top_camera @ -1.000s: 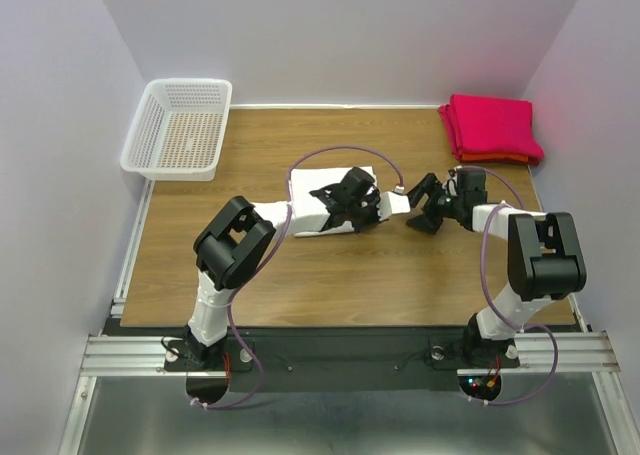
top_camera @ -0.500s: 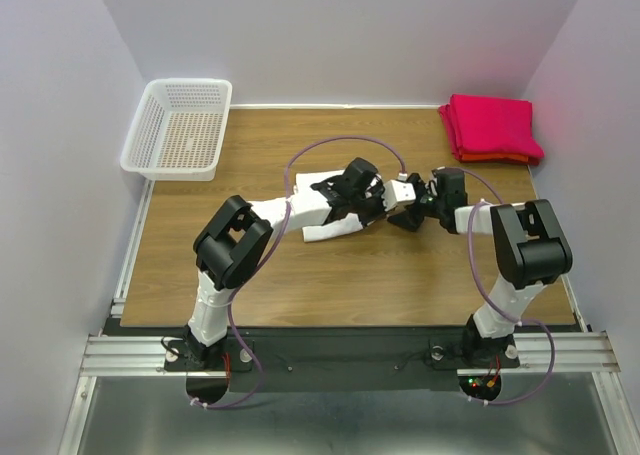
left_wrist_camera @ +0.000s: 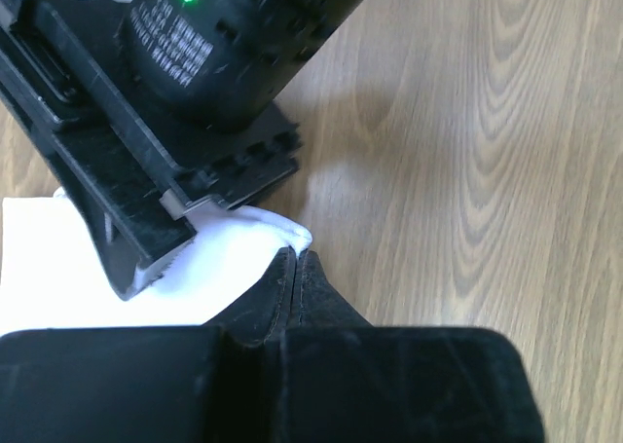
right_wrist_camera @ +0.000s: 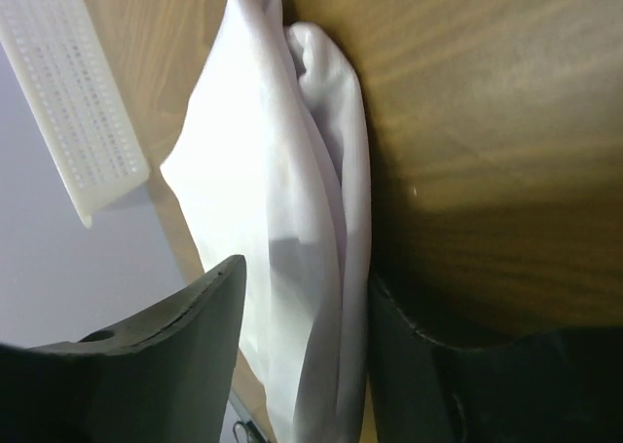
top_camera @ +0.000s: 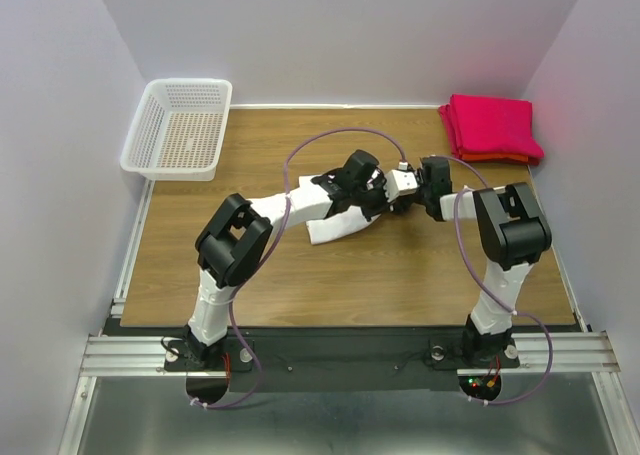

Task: Fold and stack the t-shirts
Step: Neatly place the folded tshirt to the corner

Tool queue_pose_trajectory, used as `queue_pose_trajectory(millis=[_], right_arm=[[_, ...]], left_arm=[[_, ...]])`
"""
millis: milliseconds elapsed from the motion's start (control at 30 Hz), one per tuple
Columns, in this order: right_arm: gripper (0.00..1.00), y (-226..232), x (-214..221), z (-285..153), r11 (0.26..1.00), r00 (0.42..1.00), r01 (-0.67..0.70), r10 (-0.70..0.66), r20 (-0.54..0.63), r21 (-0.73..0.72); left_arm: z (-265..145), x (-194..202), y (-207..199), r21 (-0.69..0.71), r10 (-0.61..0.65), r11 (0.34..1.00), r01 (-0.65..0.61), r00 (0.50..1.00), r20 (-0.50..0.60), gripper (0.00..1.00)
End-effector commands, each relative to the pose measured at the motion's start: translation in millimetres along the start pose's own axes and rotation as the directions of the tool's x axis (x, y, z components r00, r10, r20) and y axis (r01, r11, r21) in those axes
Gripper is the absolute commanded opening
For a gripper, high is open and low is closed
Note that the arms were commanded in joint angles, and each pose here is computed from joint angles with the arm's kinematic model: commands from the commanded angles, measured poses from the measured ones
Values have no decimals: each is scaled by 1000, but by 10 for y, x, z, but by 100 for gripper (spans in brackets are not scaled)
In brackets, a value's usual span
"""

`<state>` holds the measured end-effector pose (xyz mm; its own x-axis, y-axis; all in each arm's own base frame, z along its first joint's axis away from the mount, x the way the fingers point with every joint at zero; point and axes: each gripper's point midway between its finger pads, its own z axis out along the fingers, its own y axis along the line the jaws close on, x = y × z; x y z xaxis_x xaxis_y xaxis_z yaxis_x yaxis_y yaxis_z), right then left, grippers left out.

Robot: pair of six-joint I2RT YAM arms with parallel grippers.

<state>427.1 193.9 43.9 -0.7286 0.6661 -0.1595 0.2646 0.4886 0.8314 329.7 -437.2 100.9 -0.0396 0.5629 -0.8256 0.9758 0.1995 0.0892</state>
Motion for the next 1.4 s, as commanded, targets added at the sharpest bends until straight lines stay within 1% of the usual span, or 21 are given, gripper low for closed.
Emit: queue_pose_trajectory(millis=[0,167,367,500,600,633,700,733,767,800,833,933,1000,1033,1067,1133,1167,1200,1267,1300,1367], right_arm=[[53,-68,-239,187,997,990,64,-69,125,45],[50,-160,-331,273,995,984,67,-78,163,73],[47,-218,-377,380,994,979,69,-85,184,90],[36,-215,-313,429,996,984,69,-78,158,62],[20,-242,-280,441,994,984,86,-94,150,62],[9,-238,-283,439,994,983,92,-101,150,62],[1,-198,-302,428,990,979,133,-140,149,54],[1,-145,-328,415,987,975,154,-159,153,45],[1,-45,-354,378,983,970,181,-184,162,30],[1,68,-424,370,973,957,231,-230,175,18],[1,100,-457,355,968,953,250,-250,170,22],[1,336,-675,341,927,908,375,-373,191,30],[1,328,-769,308,904,886,421,-428,181,75],[1,469,-898,268,869,845,488,-494,207,81],[1,442,-960,223,855,834,507,-518,191,107],[0,491,-1116,155,792,768,589,-610,196,158],[1,549,-1226,96,772,745,610,-635,205,177],[1,557,-1306,57,724,695,657,-690,202,209],[1,602,-1438,-28,674,643,695,-739,203,251],[0,660,-1573,-96,624,588,728,-781,210,284],[1,638,-1737,-186,588,553,742,-808,202,321]], left_arm=[[-12,-258,75,22,-44,999,43,997,68,0],[13,-247,117,43,-114,993,111,991,70,0],[13,-284,154,47,-118,992,114,990,78,0],[16,-286,165,47,-115,993,112,990,78,0],[9,-291,172,50,-118,992,114,990,81,0],[-7,-307,188,48,-119,992,115,989,85,0],[-59,-334,213,39,-122,992,119,989,86,2],[-109,-319,248,39,-134,991,131,988,81,6],[-176,-346,281,40,-146,989,143,985,87,21],[-293,-389,297,46,-167,985,163,981,97,29],[-417,-371,411,45,-201,979,197,973,112,42],[-713,-403,559,25,-295,955,294,944,150,58],[-884,-337,736,-10,-341,938,347,927,159,63],[-980,-353,784,-32,-350,932,360,921,168,63],[-1037,-342,830,-49,-351,930,363,921,171,63],[-1186,-291,931,-100,-345,926,364,923,169,66],[-1239,-268,984,-130,-342,922,364,925,169,77],[-1295,-237,988,-143,-342,920,365,926,159,81],[-1371,-167,1055,-178,-337,916,359,930,145,84],[-1410,-147,1049,-185,-338,915,359,931,134,84],[-1461,-93,1104,-224,-343,905,362,932,120,84]])
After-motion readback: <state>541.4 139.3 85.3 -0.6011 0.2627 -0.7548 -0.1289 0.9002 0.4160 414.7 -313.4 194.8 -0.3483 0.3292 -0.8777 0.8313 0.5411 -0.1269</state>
